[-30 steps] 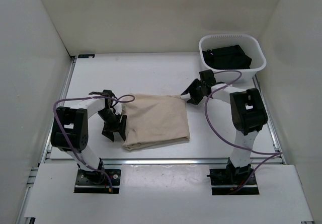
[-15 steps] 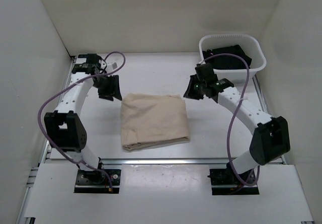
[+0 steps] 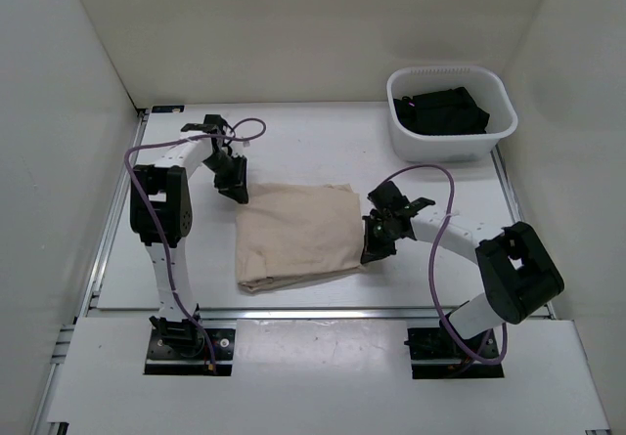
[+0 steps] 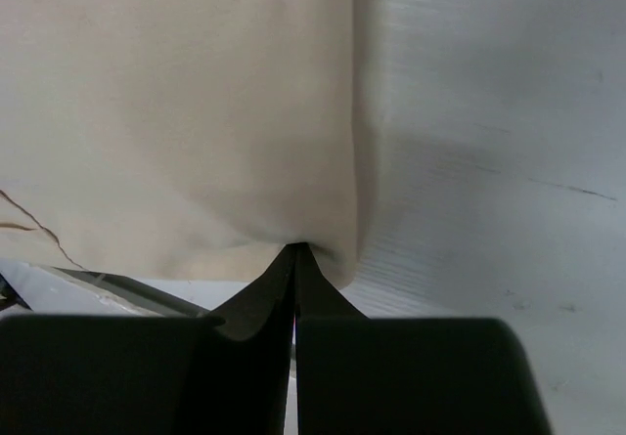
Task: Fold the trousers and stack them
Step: Fold the trousers
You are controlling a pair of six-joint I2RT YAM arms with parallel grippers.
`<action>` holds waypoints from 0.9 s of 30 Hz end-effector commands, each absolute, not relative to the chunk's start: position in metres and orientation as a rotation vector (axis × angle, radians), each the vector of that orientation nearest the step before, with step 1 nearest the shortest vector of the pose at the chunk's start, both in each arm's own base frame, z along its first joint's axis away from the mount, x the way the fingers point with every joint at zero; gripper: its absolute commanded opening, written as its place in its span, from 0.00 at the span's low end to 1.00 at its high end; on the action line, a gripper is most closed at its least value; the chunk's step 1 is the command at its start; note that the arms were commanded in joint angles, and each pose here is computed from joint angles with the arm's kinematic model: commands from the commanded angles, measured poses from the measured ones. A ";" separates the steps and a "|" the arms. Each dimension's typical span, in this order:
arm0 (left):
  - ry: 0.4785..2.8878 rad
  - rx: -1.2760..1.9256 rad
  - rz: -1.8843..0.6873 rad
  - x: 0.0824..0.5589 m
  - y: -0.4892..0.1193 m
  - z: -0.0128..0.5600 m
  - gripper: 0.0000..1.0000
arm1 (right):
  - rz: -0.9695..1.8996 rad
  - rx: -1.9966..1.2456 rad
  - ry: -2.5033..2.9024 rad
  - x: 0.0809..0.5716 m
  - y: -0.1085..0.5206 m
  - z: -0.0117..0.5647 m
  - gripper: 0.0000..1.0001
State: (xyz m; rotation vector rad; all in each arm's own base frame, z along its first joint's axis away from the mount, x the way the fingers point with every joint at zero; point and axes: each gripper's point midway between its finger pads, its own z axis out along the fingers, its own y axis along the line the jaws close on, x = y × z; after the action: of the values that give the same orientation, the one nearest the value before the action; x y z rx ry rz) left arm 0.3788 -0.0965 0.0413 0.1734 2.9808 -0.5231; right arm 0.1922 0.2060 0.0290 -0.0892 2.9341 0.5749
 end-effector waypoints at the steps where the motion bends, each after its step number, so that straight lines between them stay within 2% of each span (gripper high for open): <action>1: 2.866 0.196 -0.457 0.409 -0.093 0.060 0.35 | 0.667 -0.117 2.891 0.202 0.220 0.033 0.00; 12: 2.853 0.189 -0.376 0.424 -0.085 0.054 0.35 | 0.690 -0.151 2.901 0.197 0.221 0.031 0.00; 15: 2.831 0.188 -0.348 0.430 -0.083 0.063 0.46 | 0.656 -0.209 2.904 0.195 0.215 0.041 0.00; 16: 2.816 0.190 -0.347 0.432 -0.083 0.072 0.54 | 0.649 -0.237 2.856 0.204 0.217 0.059 0.20; 18: 2.741 0.165 -0.303 0.441 -0.071 0.107 0.71 | 0.559 -0.293 2.863 0.203 0.201 0.077 0.68; 19: 2.709 0.163 -0.278 0.443 -0.068 0.122 0.75 | 0.536 -0.318 2.833 0.206 0.197 0.094 0.80; 20: 2.680 0.133 -0.246 0.444 -0.056 0.138 0.79 | 0.470 -0.309 2.762 0.228 0.187 0.119 0.99; 21: 2.599 0.077 -0.158 0.447 -0.032 0.172 0.87 | 0.425 -0.294 2.754 0.233 0.177 0.131 0.99; 22: 2.559 0.040 -0.098 0.445 -0.017 0.190 1.00 | 0.367 -0.266 2.796 0.227 0.161 0.139 0.99; 23: 2.491 -0.023 -0.025 0.433 0.007 0.220 1.00 | 0.357 -0.195 2.774 0.240 0.147 0.156 0.99; 27: 2.474 -0.277 0.347 0.375 0.095 0.229 1.00 | 0.297 -0.038 2.794 0.241 0.103 0.173 0.99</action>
State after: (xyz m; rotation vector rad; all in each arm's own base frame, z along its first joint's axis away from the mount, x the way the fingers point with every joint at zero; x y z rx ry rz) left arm 0.4238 0.0211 0.1810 -0.0641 2.5773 0.0105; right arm 0.2740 0.1509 0.1771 -0.0859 2.6529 0.4618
